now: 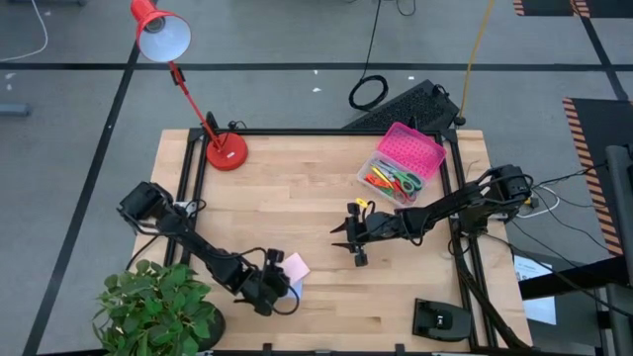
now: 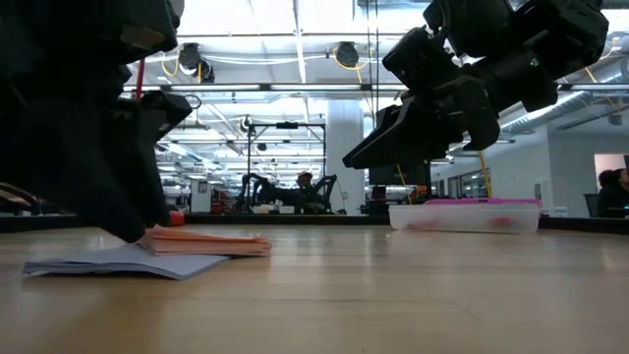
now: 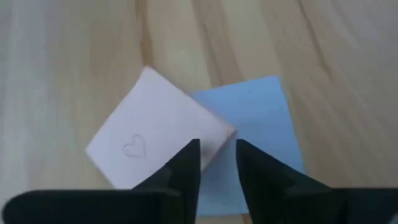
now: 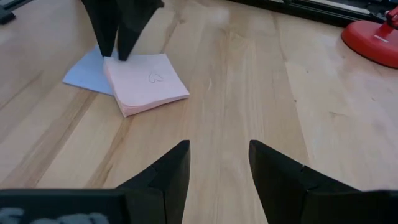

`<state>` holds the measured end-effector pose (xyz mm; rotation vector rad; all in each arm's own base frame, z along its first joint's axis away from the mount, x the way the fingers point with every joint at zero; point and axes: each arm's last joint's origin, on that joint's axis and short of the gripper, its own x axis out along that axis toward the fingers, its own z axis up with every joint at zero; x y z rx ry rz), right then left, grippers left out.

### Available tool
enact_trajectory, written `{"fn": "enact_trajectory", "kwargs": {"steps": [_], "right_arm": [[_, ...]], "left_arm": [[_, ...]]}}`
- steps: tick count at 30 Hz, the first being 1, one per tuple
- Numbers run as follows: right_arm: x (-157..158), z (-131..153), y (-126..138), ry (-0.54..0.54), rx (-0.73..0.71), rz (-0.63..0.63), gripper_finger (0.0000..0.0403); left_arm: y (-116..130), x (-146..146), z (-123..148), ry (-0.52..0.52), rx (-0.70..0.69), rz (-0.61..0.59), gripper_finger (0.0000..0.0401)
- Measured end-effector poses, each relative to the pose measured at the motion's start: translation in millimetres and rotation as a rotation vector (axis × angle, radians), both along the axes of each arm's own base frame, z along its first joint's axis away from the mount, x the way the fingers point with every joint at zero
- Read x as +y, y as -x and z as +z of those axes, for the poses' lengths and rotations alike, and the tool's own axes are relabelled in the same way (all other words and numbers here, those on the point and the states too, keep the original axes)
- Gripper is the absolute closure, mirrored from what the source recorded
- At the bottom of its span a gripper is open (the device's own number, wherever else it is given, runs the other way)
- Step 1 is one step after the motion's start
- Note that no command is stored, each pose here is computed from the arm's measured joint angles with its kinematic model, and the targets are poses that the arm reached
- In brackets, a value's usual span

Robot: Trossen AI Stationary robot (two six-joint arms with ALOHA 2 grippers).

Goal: Pack school essentials
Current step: Put the pink sticky notes into the supply box

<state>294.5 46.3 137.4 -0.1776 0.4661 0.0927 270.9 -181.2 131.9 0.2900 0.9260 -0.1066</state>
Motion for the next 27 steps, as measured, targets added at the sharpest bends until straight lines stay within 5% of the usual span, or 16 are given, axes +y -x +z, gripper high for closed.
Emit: {"fn": "enact_trajectory", "kwargs": {"steps": [14,27], "right_arm": [[0.0,0.4,-0.1,-0.005,-0.006,-0.001,0.0243],[8.5,0.7,0.9,0.005,-0.003,0.058,0.0243]], "left_arm": [[-5.6,-3.4,-8.4,-0.004,-0.020,-0.034,0.0396],[-15.9,3.6,2.5,0.040,-0.134,0.071,0.0378]]}}
